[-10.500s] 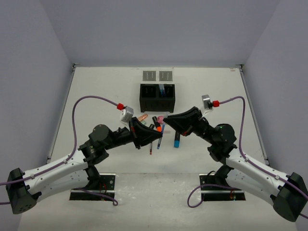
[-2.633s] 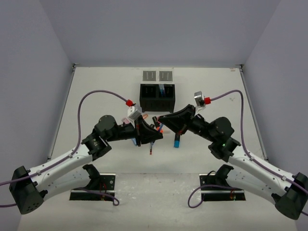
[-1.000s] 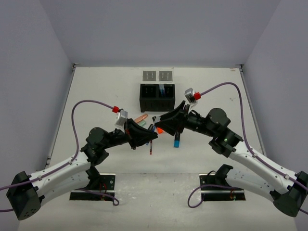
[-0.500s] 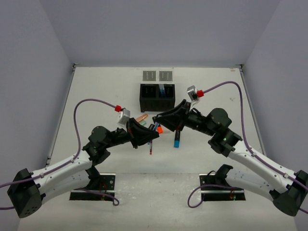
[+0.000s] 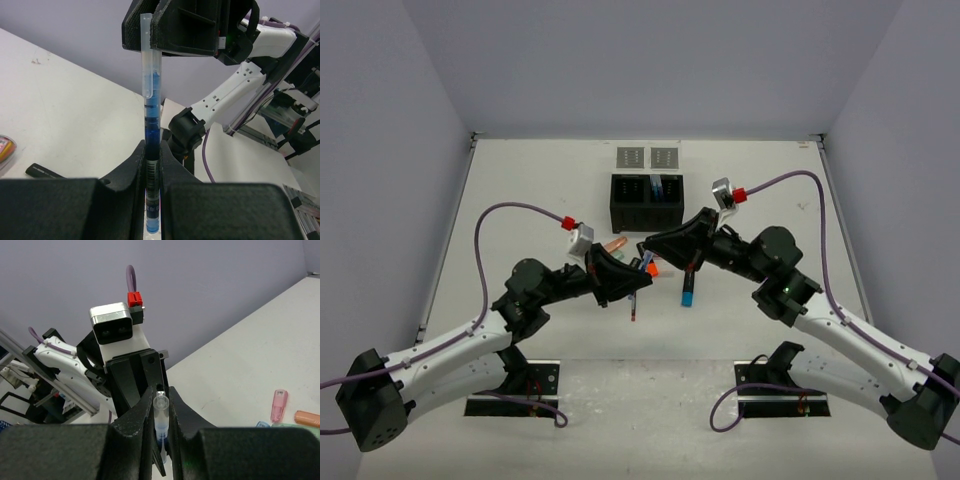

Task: Sort the stationery into containers
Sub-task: Close the pen cap on the pen, then place the pen in the storage box.

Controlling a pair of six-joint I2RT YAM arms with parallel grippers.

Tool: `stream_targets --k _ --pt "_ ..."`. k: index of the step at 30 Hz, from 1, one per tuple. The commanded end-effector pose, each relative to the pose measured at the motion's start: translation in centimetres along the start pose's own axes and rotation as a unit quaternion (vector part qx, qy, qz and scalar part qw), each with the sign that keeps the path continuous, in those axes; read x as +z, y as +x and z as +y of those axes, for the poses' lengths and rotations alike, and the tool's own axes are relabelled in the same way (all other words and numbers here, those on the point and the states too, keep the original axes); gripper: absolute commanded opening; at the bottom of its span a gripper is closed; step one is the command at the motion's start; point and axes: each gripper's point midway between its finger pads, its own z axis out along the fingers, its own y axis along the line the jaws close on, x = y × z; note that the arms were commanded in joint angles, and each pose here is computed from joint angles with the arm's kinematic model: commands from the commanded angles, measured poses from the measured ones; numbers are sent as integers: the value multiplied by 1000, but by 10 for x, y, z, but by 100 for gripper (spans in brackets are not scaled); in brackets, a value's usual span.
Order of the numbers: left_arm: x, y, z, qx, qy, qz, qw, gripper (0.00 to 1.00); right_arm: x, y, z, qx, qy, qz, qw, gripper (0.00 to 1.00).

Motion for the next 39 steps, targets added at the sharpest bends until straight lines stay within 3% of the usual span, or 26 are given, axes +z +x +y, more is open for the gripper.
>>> stream_targets --k 1,7,11,20,27,30,32,33,35,36,38,39 --pt "14 -61 -19 68 11 -63 996 0 -2 40 -10 21 -15 48 998 0" --pt "30 -116 -42 122 28 -93 988 0 -17 130 -37 79 -23 125 989 0" --pt "43 -131 -51 132 50 -88 986 0 -18 153 -39 84 -19 144 986 0" --pt "29 -75 -32 97 52 -55 992 0 -14 105 -32 45 11 85 995 0" --pt "19 -69 -20 98 11 -54 994 0 -14 92 -29 31 18 75 997 13" --pt "22 -70 -13 98 -5 -48 994 0 -12 89 -26 30 12 73 997 0" --pt "26 -70 -4 91 -28 -39 995 0 -12 86 -25 28 11 71 997 0" --pt "27 -69 1 86 -39 -33 995 4 -11 84 -26 27 17 67 997 0" --pt "30 -66 13 71 -69 -19 995 24 -9 73 -34 21 42 44 998 0" --pt "31 -64 16 66 -77 -15 995 38 -9 68 -38 18 54 34 998 0" --pt "29 -58 26 51 -101 -8 994 79 -8 51 -50 14 84 3 996 0" --pt "28 -53 31 46 -111 -2 993 86 -9 41 -56 12 97 -11 995 0"
